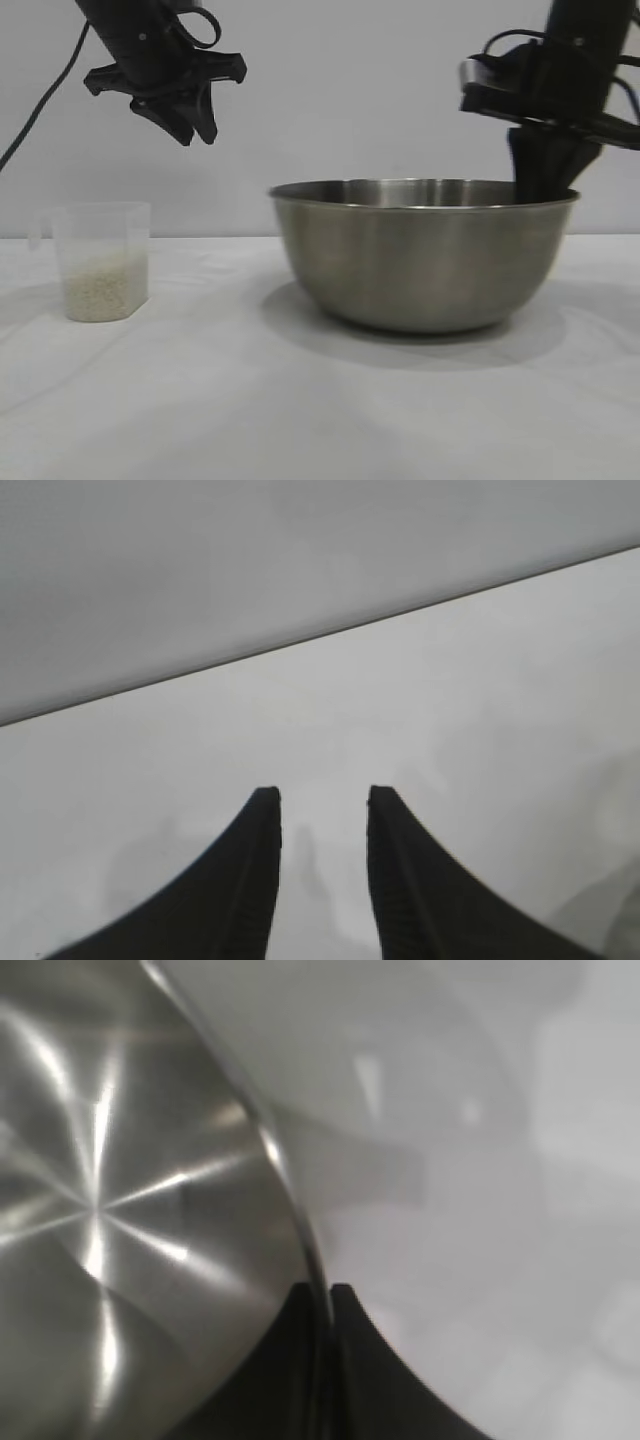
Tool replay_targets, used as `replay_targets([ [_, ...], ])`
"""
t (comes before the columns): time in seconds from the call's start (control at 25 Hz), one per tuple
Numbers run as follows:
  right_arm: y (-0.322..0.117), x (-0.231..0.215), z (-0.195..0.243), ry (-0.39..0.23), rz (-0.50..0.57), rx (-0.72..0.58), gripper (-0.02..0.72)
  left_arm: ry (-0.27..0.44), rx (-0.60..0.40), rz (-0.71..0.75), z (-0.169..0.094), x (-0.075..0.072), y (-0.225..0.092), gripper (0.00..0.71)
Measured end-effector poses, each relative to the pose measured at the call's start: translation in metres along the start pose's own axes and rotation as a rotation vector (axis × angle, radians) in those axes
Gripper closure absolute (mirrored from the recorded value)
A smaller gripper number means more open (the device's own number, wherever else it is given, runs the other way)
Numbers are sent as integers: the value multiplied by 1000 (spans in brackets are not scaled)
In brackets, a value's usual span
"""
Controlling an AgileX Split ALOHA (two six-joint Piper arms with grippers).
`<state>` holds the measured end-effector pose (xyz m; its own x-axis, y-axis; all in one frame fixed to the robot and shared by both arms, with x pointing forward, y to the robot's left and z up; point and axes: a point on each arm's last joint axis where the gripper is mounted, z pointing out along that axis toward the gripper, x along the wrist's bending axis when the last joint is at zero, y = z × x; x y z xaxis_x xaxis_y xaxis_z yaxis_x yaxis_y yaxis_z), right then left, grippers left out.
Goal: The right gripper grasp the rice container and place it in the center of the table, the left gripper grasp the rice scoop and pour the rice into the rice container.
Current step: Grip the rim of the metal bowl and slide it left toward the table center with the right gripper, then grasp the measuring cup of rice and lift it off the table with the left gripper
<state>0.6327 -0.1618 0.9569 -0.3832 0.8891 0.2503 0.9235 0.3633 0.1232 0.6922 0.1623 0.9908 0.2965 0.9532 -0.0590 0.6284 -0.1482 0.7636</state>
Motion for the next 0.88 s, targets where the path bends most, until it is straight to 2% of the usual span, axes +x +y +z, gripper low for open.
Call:
replay_targets([
  [0.08, 0, 0, 0, 0, -5, -2, 561, 0, 4, 0, 0, 0, 0, 542],
  [0.24, -1, 1, -4, -1, -45, -1, 240, -2, 13, 0, -1, 0, -1, 542],
  [0.32, -4, 3, -14, -9, -65, 1, 144, -2, 8, 0, -2, 0, 1, 542],
  [0.44, -7, 11, -41, -21, -89, -49, 148, -2, -7, 5, -8, -1, 5, 542],
  [0.48, -9, 13, -54, -26, -95, -79, 207, -2, -11, 5, -10, -1, 6, 542],
  [0.52, -11, 17, -67, -28, -102, -112, 225, -2, -16, 5, -12, -1, 8, 542],
  [0.68, -30, 33, -112, -31, -123, -249, 212, -3, -24, 5, -14, -1, 10, 542],
  [0.8, -66, 35, -115, -67, -116, -375, 238, -3, -26, 6, -15, -1, 11, 542],
  [0.88, -100, 30, -99, -112, -96, -460, 238, -3, -28, 6, -16, -1, 11, 542],
])
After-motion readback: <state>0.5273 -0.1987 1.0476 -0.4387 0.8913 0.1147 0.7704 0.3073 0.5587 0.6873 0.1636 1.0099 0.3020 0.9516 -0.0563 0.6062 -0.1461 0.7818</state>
